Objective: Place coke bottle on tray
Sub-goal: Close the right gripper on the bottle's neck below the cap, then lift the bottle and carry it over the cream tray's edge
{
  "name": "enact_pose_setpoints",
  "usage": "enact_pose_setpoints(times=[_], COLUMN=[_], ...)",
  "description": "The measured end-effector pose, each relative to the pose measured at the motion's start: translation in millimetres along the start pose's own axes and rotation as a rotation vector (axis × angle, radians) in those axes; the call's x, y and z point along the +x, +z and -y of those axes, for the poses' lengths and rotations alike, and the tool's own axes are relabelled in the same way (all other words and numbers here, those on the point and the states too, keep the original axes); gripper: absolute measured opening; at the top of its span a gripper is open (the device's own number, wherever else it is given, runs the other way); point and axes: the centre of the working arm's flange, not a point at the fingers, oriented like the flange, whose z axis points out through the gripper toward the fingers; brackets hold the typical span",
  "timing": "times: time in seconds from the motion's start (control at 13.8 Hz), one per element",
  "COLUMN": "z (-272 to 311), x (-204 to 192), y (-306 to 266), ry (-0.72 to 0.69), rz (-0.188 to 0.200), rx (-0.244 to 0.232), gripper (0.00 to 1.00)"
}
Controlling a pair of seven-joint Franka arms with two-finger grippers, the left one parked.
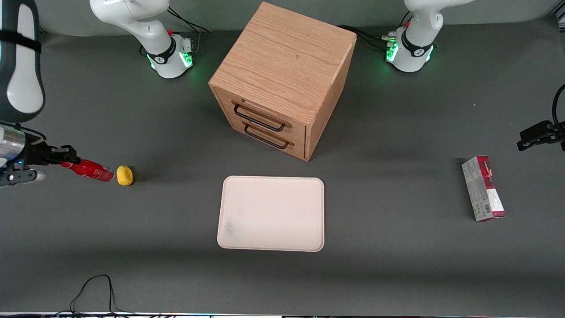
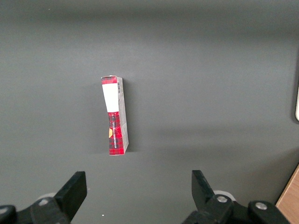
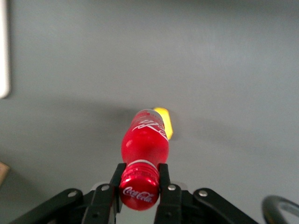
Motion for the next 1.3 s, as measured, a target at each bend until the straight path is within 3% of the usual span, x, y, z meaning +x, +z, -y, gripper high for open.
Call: enact_pose_setpoints(times=[0.14, 0.29, 0.51, 0.72, 1.01, 1.3], z=[61, 120, 216, 292, 356, 384], x=[11, 18, 45, 83, 137, 175], y=[-64, -108, -123, -79, 22, 121], ry=[-0.005, -0.018, -0.013, -0.036, -0.047, -0.081], rz=[-0.013, -0.001, -0.020, -0.054, -0.125, -0.172], rx=[-0.023, -0.023, 0.002, 0.053, 0.002, -0.008], gripper=[0.32, 0.32, 0.32, 0.32, 0.32, 0.32])
